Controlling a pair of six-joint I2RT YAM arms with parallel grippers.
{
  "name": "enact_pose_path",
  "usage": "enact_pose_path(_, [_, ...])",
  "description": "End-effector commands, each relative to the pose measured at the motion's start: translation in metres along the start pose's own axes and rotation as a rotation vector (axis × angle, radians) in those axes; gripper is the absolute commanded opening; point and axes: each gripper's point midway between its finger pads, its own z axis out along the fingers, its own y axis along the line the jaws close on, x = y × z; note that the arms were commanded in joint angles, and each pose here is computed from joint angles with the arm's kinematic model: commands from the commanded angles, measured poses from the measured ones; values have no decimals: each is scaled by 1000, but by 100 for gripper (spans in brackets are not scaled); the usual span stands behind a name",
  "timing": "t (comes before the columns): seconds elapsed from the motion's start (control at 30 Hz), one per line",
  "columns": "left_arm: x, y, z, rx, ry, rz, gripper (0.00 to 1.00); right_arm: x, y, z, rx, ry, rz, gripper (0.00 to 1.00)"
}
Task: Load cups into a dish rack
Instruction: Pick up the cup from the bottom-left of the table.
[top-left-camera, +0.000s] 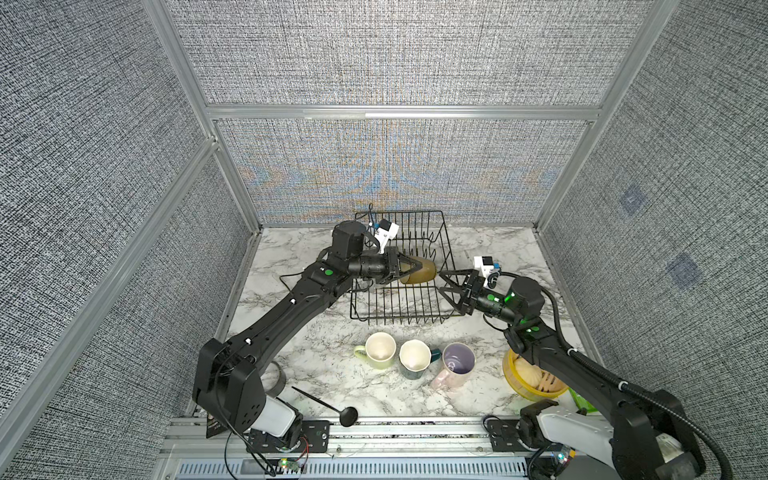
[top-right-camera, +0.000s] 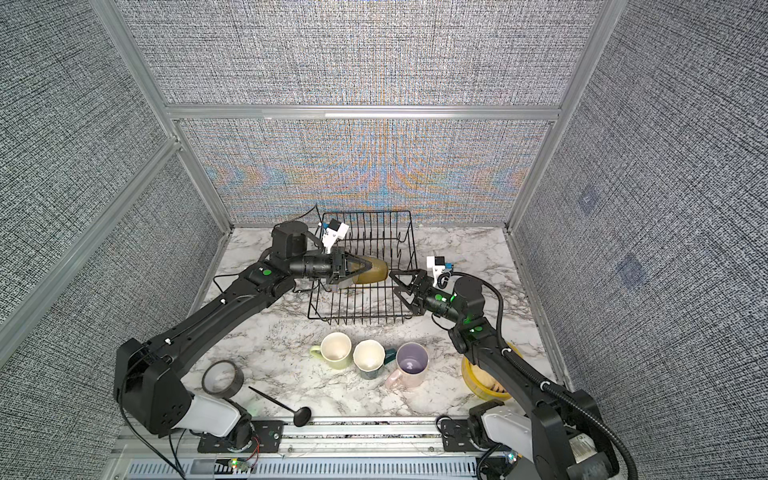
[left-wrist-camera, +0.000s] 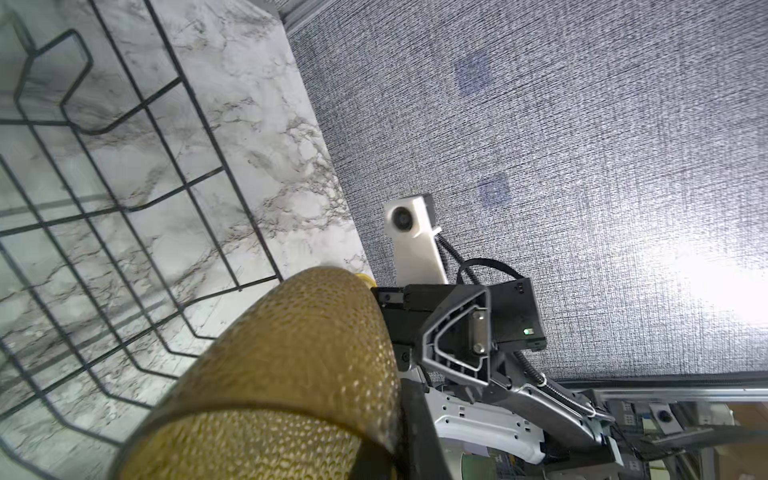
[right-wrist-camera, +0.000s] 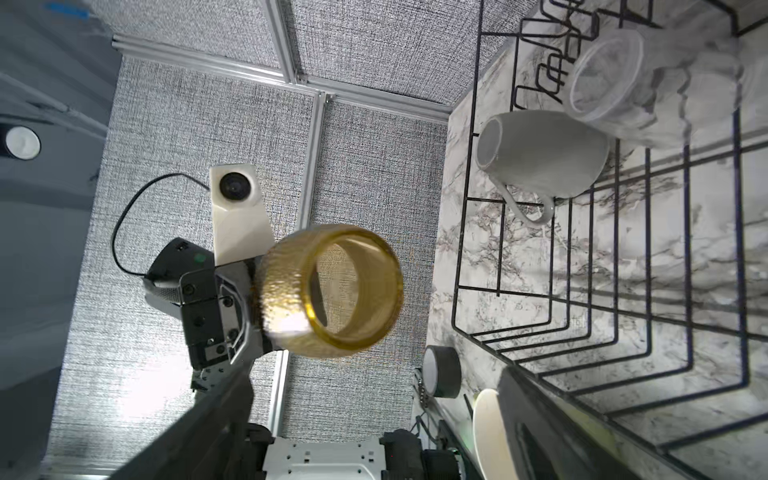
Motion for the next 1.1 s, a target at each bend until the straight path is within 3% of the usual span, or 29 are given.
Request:
enact_pose_path(0.0, [-6,-15,3,74,-2,18,0,0,9,0,-41,-8,70,92])
enact_pose_path(0.4, [3,-18,23,148,53,-23,0,-11,30,2,-181,-44,124,79])
enact_pose_path(0.6, [6,-18,30,189,73,-59,0,-12,48,13,-263,23,107,78])
enact_pose_path(0.7, [8,-15,34,189,84,-68,0,-10,64,20,-317,59,91,71])
enact_pose_path(1.07, [5,-13,38,166,82,-68,1,-9,54,24,-294,57,79,65])
